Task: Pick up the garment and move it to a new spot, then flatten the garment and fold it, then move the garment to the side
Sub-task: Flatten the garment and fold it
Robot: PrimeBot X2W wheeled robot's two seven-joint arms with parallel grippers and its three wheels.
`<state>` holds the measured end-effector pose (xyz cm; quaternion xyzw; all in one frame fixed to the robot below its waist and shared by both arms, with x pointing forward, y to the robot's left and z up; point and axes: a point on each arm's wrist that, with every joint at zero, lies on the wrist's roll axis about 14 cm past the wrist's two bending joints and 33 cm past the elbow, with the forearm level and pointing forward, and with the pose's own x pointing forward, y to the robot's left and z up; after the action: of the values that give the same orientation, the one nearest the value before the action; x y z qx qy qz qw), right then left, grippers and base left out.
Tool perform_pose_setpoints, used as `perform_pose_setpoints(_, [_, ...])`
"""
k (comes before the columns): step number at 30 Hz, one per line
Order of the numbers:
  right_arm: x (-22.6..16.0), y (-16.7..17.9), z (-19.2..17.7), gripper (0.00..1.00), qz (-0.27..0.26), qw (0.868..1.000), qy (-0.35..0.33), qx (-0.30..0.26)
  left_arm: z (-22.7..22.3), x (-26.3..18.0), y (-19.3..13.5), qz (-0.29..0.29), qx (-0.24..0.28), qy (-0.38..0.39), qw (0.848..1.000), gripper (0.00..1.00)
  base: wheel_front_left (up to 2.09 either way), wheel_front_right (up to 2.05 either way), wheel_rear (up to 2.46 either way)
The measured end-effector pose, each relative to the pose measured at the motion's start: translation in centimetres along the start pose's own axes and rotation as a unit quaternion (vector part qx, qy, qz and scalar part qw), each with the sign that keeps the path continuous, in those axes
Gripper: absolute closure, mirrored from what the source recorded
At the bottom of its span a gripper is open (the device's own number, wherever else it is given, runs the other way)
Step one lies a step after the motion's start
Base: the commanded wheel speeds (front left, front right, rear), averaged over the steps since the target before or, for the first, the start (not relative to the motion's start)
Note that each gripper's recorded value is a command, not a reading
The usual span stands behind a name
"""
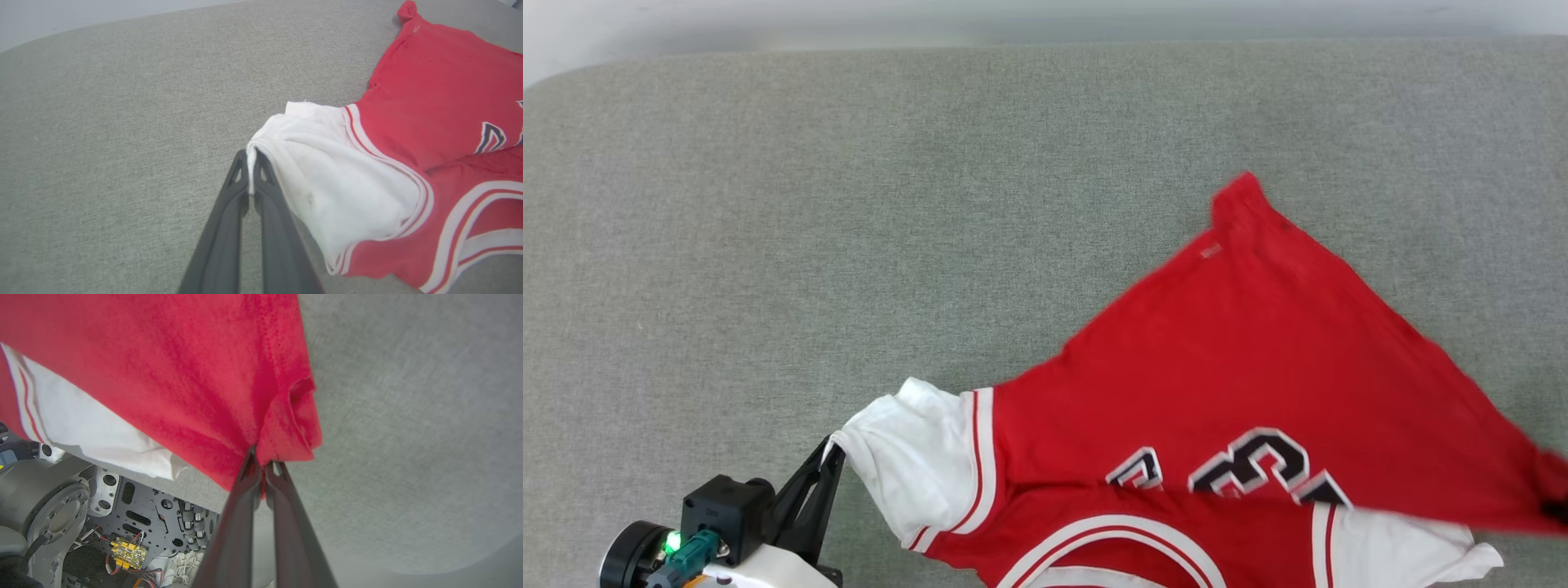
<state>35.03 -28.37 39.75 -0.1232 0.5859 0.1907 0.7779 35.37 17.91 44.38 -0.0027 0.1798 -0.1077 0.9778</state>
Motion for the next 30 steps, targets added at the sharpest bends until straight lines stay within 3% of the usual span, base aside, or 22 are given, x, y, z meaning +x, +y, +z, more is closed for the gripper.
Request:
perform_pose_setpoints(4, [1.6, 1.1, -4.7, 1.0, 0.019, 0.998, 0.034, 0.041, -0.1, 0.0, -0.1, -0.002, 0.0, 0.002, 1.0, 1.0, 0.0, 0.0, 0.0])
perform_pose_setpoints(7, [2.1, 1.9, -5.6, 1.0, 0.028, 0.997, 0.03, 0.058, -0.2, 0.1, -0.1, -0.003, 0.0, 0.004, 1.0, 1.0, 0.0, 0.0, 0.0])
perform_pose_setpoints(9, [1.4, 1.5, -3.9, 0.0, 0.019, 0.998, -0.006, 0.057, -0.3, 0.0, -0.2, -0.003, 0.0, 0.005, 1.0, 1.0, 0.0, 0.0, 0.0])
perform_pose_setpoints(16, [-3.7, -0.8, 6.8, 0.0, -0.011, 0.986, -0.165, 0.027, -0.2, -0.2, -0.4, -0.003, -0.003, 0.003, 1.0, 1.0, 0.0, 0.0, 0.0])
perform_pose_setpoints(20, [-6.3, -1.0, 12.0, 0.0, -0.026, 0.978, -0.205, -0.018, -0.2, 0.2, -0.4, -0.006, -0.001, 0.003, 1.0, 1.0, 0.0, 0.0, 0.0])
perform_pose_setpoints(24, [-6.5, 0.3, 15.6, 0.0, -0.03, 0.979, -0.188, -0.07, -0.2, 0.7, -0.5, -0.009, -0.002, 0.003, 1.0, 1.0, 0.0, 0.0, 0.0])
perform_pose_setpoints(30, [-3.6, 3.1, 19.7, 0.0, -0.023, 0.982, -0.134, -0.133, -0.7, 1.8, -0.5, -0.013, -0.006, 0.007, 1.0, 1.0, 0.0, 0.0, 0.0])
